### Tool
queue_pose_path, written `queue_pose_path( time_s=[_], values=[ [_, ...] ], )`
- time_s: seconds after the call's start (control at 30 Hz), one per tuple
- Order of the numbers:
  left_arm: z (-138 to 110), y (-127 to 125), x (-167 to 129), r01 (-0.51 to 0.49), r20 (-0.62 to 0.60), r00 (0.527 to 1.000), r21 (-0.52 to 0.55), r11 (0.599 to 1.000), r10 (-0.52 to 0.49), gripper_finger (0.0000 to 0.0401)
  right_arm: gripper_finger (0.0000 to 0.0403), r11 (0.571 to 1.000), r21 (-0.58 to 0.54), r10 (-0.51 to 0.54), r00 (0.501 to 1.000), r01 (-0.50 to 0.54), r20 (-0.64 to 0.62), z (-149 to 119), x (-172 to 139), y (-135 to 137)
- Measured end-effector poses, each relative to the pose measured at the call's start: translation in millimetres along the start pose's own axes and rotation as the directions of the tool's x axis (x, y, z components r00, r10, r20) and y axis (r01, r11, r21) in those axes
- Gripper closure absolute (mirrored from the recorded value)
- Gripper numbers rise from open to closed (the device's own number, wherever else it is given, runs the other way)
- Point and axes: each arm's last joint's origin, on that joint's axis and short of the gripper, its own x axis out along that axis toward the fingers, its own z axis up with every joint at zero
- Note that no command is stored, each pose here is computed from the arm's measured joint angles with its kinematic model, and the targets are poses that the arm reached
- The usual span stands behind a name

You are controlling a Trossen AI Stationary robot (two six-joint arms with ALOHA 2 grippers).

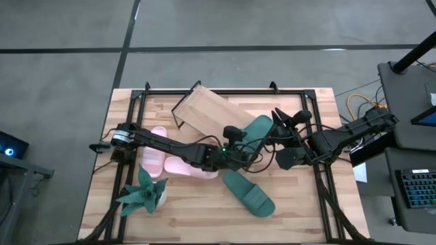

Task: Pick and place slides into the shelf
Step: Put the right green slide on the shelf

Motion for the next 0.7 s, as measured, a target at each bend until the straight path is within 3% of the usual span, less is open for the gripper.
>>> queue_pose_path(
  time_s=[0.53,0.6,0.7],
  values=[
    [-0.6,-0.4,-1.6,0.085,0.033,0.996,0.029,0.996,-0.086,0.0121,0.0339,1.000,0.013,0.008,1.000,-0.008,0.000,-4.0,0.1,4.3],
    [-0.5,1.4,-2.7,0.087,0.037,0.995,0.026,0.996,-0.088,0.0121,0.0339,0.996,0.037,0.075,0.997,-0.075,0.003,-5.7,0.0,4.0],
    [-0.6,2.7,-3.2,0.089,0.040,0.995,0.024,0.996,-0.089,0.0121,0.0339,0.960,0.103,0.260,0.966,-0.260,0.019,-8.9,-1.3,-0.9]
  ],
)
